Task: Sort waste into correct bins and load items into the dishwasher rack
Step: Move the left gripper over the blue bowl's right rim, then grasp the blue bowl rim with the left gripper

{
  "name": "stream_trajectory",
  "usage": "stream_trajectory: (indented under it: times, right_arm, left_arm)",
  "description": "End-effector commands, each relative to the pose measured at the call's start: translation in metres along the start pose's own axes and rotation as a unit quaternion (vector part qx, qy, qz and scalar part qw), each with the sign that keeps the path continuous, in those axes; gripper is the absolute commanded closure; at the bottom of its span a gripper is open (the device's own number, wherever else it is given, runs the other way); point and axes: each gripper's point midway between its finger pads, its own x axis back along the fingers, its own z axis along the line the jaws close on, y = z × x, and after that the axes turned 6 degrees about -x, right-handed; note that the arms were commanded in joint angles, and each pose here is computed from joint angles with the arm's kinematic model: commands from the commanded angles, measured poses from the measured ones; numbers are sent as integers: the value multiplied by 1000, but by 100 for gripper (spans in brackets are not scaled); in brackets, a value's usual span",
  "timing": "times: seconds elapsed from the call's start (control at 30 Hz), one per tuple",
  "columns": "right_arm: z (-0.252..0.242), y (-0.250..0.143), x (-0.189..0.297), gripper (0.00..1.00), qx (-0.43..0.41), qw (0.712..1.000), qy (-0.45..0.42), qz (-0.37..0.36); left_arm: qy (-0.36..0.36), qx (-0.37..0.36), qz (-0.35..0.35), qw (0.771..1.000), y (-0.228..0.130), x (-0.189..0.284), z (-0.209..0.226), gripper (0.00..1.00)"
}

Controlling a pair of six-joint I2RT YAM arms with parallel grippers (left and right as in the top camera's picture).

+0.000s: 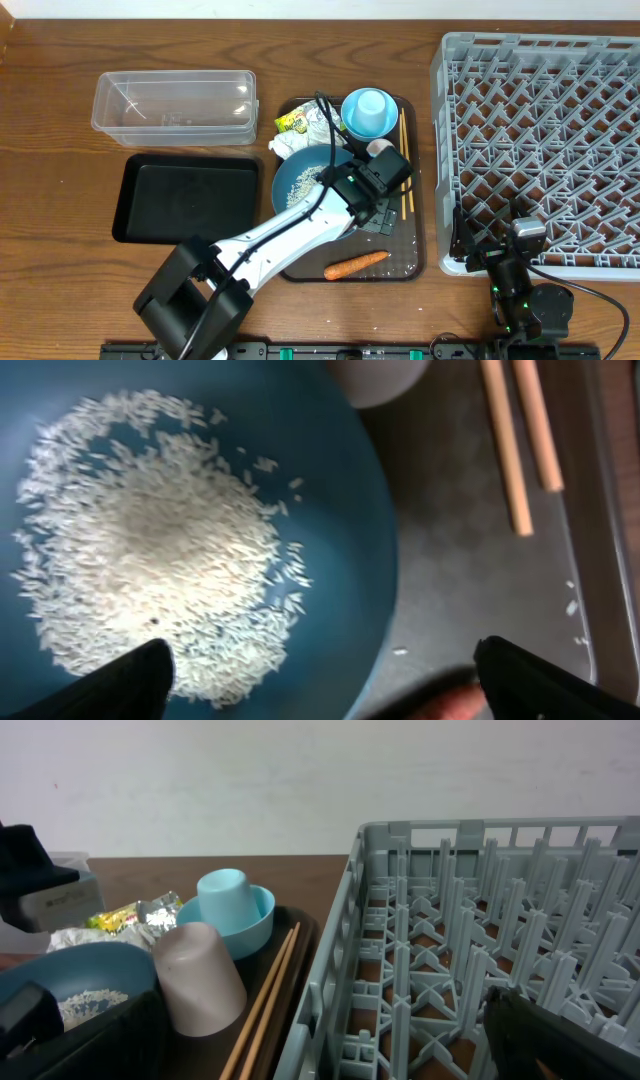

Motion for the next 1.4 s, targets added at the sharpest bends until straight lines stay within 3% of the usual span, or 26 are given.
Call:
stream_trajectory:
  times: [0.0, 0.3, 0.63, 1.0, 1.23, 1.37]
  right_arm:
    - [-2, -1, 0, 1, 3, 1000, -5, 1]
    - [-2, -1, 0, 1, 3, 1000, -5, 1]
    - [-2, -1, 0, 1, 3, 1000, -5, 1]
    - [-2, -1, 0, 1, 3, 1000, -5, 1]
    - [-2, -1, 0, 1, 3, 1000, -4, 1]
    - [-2, -1, 0, 1, 3, 1000, -5, 1]
  left_arm:
    - [36, 14, -8, 999, 7, -8, 11, 4]
    - [32, 33, -11, 999, 8, -14, 7, 9]
    - [38, 1, -3, 999, -3, -31, -14, 9]
    - [69, -1, -12, 998, -2, -32, -3, 33]
    - [78, 19, 6, 997, -15, -36, 3, 42]
    - [72, 19, 9, 997, -16, -36, 1, 43]
